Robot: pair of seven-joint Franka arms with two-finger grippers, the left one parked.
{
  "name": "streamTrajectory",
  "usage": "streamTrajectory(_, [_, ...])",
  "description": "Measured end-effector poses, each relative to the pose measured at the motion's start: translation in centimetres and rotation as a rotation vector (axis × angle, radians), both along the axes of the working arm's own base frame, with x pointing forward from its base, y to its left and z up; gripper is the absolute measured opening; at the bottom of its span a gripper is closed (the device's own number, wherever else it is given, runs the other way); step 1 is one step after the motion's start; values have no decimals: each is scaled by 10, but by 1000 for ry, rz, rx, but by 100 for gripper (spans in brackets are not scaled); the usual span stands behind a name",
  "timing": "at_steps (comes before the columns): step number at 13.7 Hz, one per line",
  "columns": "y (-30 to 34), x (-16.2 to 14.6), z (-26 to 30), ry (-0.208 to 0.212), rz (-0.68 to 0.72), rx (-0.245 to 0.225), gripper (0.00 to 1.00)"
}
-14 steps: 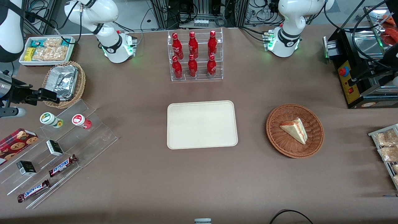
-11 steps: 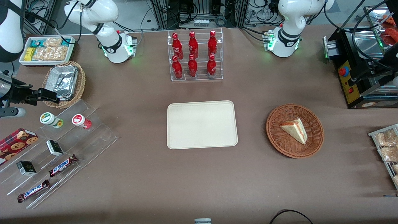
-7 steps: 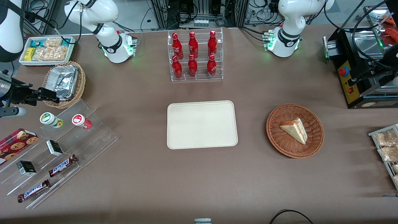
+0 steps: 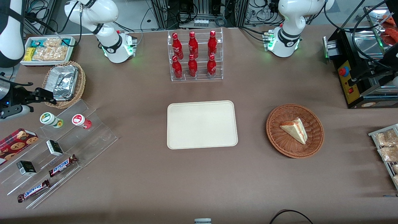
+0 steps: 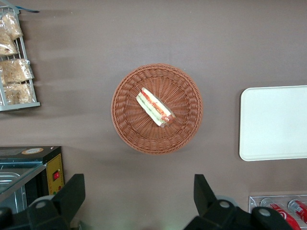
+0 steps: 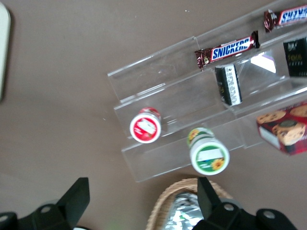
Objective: Place green gum on tray
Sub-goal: 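Lower the right gripper over the green-lidded gum canister on the acrylic rack, then close the right gripper around the green gum canister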
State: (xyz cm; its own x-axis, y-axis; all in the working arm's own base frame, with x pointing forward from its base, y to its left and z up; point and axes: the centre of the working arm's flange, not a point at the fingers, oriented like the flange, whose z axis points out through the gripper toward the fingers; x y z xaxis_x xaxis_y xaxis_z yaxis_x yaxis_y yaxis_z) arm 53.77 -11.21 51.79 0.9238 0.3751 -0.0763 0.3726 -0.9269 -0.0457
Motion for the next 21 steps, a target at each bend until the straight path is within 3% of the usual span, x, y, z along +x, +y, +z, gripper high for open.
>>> streamTrajectory(8, [-71, -19, -56, -66, 271, -1, 100])
streamTrajectory(21, [-74, -32, -133, -95, 307, -19, 100])
